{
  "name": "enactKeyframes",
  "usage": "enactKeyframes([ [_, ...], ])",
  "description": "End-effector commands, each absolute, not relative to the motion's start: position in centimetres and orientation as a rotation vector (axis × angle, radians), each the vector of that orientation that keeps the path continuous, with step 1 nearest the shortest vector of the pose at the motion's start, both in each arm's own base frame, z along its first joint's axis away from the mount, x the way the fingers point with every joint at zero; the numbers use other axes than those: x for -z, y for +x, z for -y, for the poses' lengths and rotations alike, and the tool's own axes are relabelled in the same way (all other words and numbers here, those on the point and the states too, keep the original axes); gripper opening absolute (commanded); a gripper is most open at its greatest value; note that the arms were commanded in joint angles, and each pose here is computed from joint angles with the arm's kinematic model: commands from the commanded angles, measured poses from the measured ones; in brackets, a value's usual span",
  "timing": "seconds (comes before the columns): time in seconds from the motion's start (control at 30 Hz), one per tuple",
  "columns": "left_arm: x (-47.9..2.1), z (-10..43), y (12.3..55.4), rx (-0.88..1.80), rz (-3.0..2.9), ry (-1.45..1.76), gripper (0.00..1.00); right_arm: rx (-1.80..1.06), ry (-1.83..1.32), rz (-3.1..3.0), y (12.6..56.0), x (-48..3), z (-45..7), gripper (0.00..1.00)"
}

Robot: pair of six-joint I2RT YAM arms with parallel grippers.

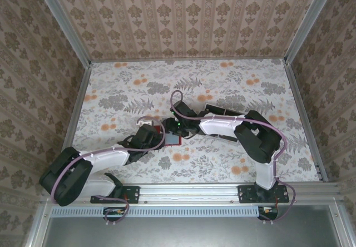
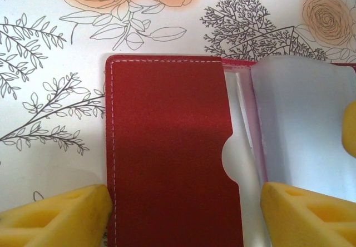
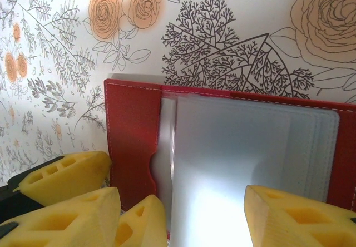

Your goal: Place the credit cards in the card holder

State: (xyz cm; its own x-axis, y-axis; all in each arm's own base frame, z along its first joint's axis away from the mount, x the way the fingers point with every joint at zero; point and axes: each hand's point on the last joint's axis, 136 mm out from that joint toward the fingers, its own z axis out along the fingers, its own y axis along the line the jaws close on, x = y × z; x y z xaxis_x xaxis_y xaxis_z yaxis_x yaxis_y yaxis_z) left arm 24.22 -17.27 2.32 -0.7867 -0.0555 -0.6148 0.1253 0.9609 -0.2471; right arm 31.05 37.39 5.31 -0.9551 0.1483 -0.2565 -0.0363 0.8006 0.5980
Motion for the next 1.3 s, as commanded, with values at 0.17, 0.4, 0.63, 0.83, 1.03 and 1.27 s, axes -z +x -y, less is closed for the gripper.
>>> enactKeyframes([
  [0.17,0.7,16.5,21.6,0.332,-2.59,0.1,0.74,-0.908,0.13,-2.628,31.5,-7.4,-35.7,0.62],
  [0.4,0.8,16.6,21.7,0.335,-2.589,0.1,0.73,-0.883,0.13,-2.645,31.6,-6.9,-35.2,0.63],
  [0.63,0.8,16.7,21.7,0.338,-2.591,0.102,0.73,-0.89,0.121,-2.675,31.7,-5.6,-35.9,0.62],
  [0.83,0.9,16.7,21.7,0.337,-2.594,0.104,0.73,-0.89,0.123,-2.708,31.4,-4.1,-36.5,0.62],
  [1.03,1.0,16.9,21.7,0.34,-2.595,0.105,0.73,-0.918,0.098,-2.722,31.1,-3.6,-37.7,0.62],
  [1.27,1.1,17.0,21.8,0.345,-2.595,0.108,0.73,-0.931,0.079,-2.713,31.0,-4.3,-38.2,0.62],
])
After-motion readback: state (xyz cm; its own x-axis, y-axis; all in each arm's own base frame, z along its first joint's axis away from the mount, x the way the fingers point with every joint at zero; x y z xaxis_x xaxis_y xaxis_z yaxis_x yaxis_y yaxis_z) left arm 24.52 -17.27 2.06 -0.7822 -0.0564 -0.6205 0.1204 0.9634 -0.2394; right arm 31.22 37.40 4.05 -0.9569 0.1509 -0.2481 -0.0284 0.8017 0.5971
